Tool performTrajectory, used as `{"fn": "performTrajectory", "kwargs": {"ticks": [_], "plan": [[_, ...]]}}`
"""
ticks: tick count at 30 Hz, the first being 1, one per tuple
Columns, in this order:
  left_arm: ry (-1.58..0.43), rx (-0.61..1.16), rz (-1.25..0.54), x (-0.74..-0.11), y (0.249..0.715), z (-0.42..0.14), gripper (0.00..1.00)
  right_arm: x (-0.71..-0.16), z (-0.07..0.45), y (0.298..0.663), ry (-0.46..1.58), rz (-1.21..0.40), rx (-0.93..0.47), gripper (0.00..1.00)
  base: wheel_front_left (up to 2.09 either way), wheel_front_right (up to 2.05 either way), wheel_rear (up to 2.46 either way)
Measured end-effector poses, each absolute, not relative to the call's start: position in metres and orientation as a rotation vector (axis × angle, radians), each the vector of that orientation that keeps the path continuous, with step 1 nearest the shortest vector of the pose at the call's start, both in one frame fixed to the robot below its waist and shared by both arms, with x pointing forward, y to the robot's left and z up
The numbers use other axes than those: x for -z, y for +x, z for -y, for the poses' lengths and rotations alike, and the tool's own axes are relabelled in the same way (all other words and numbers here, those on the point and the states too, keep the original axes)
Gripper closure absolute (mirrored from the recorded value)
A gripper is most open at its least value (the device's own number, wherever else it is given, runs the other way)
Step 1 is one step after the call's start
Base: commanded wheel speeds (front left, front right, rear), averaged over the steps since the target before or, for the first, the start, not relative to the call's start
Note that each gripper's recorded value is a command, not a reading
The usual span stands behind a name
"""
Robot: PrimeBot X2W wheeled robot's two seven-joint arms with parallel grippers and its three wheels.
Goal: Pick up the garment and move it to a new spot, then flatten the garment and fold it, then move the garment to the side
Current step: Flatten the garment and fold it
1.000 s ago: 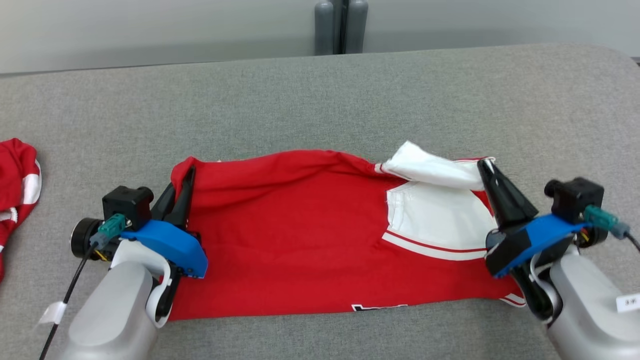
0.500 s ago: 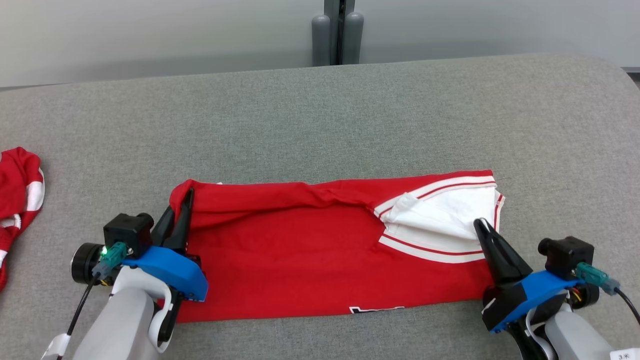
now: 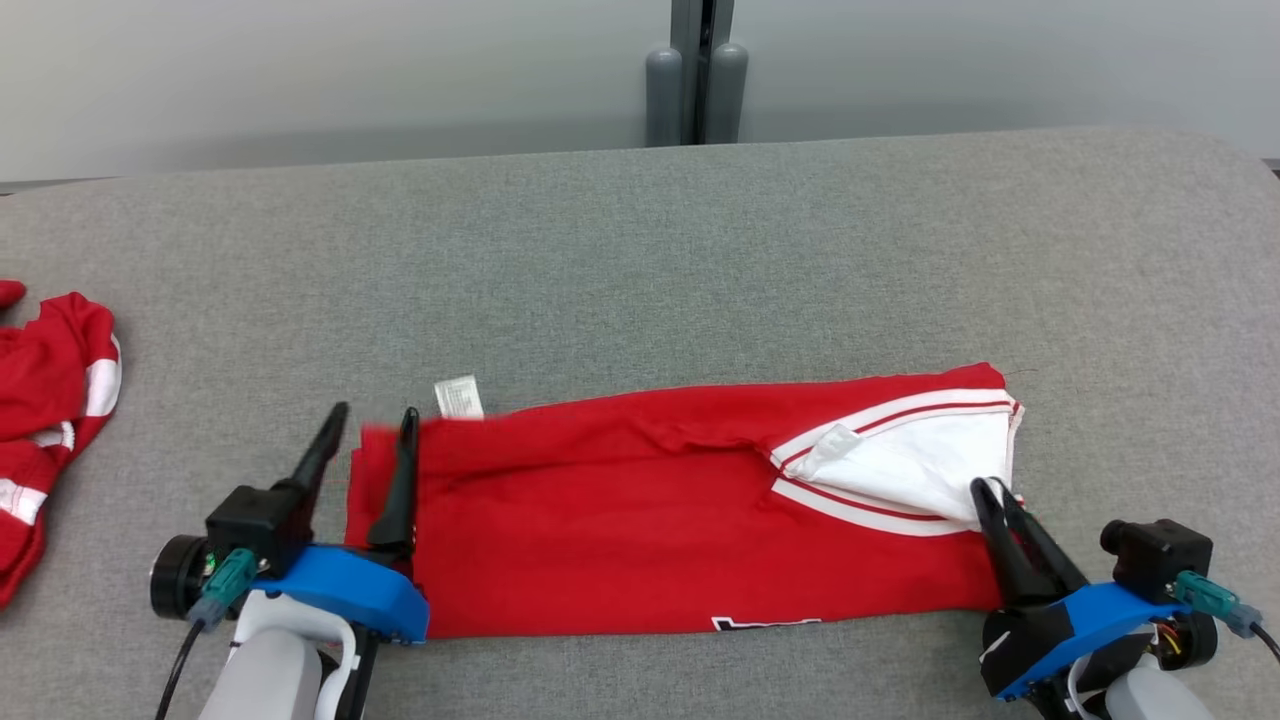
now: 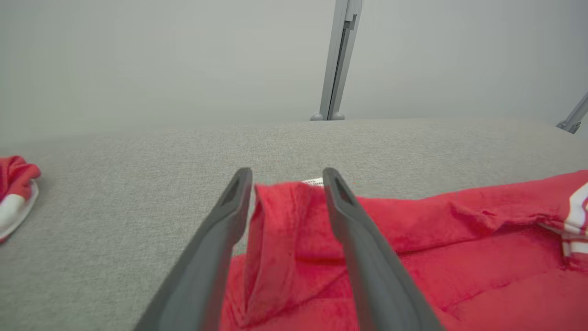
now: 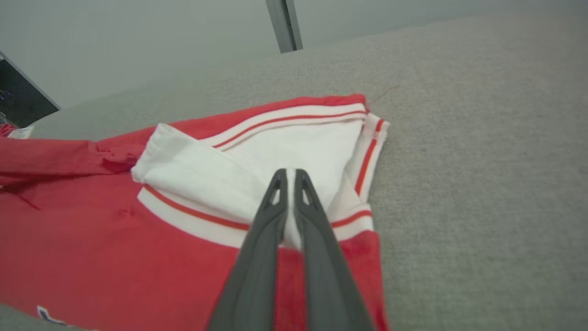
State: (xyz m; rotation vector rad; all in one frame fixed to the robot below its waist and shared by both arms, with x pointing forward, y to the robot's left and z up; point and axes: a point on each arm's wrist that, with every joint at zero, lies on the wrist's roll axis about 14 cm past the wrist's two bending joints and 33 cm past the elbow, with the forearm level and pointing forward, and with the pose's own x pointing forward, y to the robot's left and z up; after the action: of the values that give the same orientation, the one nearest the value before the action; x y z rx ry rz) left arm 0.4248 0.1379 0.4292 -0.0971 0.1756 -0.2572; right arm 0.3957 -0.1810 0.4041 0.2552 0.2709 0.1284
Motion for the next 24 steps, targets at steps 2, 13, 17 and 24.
{"fn": "performTrajectory", "kwargs": {"ticks": [2, 13, 17, 24], "plan": [[-0.105, 0.226, -0.145, -0.437, 0.423, -0.145, 0.00, -0.408, 0.184, 0.396, 0.253, -0.257, -0.120, 0.00, 0.00, 0.00, 0.00], [-0.076, 0.072, 0.001, -0.477, 0.409, -0.185, 0.00, -0.430, 0.212, 0.407, 0.192, -0.182, -0.071, 0.00, 0.00, 0.00, 0.00], [-0.054, 0.018, 0.026, -0.485, 0.404, -0.199, 0.00, -0.424, 0.219, 0.416, 0.156, -0.210, -0.059, 0.00, 0.00, 0.00, 0.00], [-0.022, -0.028, 0.014, -0.481, 0.394, -0.213, 0.00, -0.394, 0.211, 0.418, 0.145, -0.324, -0.060, 0.00, 0.00, 0.00, 0.00]]}}
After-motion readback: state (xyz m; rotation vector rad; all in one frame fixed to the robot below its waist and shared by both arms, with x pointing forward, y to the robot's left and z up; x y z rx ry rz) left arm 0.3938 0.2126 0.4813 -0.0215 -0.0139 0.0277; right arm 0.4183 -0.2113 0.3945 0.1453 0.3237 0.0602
